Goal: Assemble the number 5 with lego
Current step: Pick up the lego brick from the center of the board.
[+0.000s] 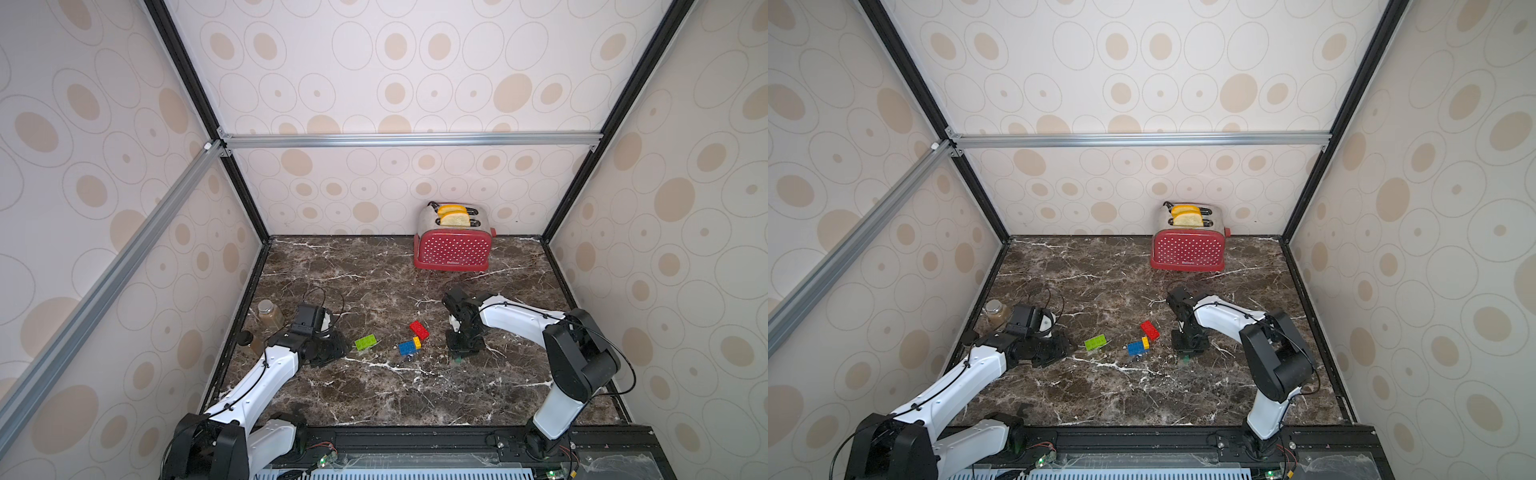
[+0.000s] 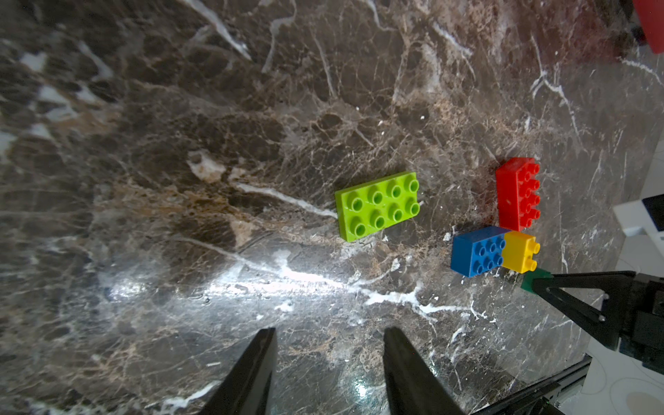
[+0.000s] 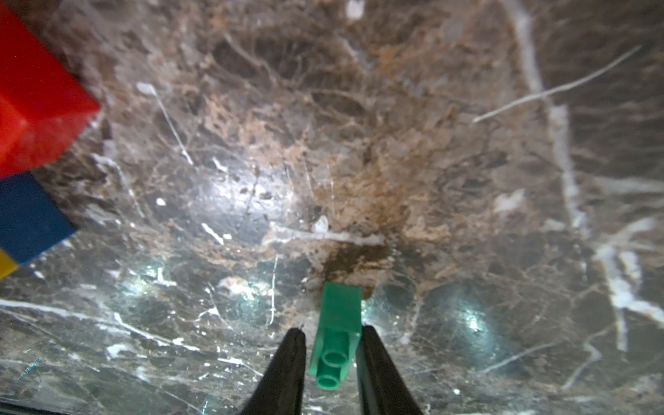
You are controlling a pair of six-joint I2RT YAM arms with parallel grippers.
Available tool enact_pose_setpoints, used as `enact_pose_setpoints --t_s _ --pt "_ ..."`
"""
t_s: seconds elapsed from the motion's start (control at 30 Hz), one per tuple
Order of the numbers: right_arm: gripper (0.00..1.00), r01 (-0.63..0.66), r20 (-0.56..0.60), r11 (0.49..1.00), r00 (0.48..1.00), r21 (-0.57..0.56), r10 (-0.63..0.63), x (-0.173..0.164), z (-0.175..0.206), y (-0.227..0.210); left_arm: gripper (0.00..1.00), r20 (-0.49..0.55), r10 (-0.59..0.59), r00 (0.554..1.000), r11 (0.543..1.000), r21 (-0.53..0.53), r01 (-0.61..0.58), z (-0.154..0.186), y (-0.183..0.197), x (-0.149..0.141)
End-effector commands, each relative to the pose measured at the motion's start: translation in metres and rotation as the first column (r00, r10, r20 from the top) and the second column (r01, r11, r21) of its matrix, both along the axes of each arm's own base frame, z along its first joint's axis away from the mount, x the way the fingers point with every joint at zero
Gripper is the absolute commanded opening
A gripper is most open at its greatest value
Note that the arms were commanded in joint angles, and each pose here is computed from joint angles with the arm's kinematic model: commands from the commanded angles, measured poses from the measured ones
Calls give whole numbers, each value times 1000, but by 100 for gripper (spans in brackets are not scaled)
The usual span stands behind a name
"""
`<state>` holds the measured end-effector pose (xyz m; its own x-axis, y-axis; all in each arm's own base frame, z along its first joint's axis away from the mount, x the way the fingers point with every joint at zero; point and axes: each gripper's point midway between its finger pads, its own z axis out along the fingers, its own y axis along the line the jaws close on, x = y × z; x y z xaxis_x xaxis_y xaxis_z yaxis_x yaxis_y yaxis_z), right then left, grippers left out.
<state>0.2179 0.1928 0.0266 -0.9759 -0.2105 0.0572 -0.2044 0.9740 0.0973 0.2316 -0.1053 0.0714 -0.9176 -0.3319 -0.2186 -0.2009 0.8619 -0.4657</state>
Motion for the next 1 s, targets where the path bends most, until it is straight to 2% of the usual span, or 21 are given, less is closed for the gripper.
enact_pose_setpoints --t_s 0.0,0.23,0.4,0.67,0.97 --pt "28 -10 13 1000 1000 -15 10 -2 8 -2 51 4 -5 1000 1000 7 5 1 0 -1" --pt "18 -6 12 1000 1000 -22 6 -4 9 -4 51 4 -3 1000 1000 6 3 1 0 -1" --pt "14 -26 46 1000 999 0 26 2 26 1 48 -3 2 1000 1000 12 -2 -1 1 -1" --pt "13 -93 130 992 988 80 82 16 68 26 40 -50 30 998 998 56 -27 -14 7 4" --pt "13 -150 185 979 975 141 123 28 92 51 28 -77 63 995 996 62 -58 -28 1 35"
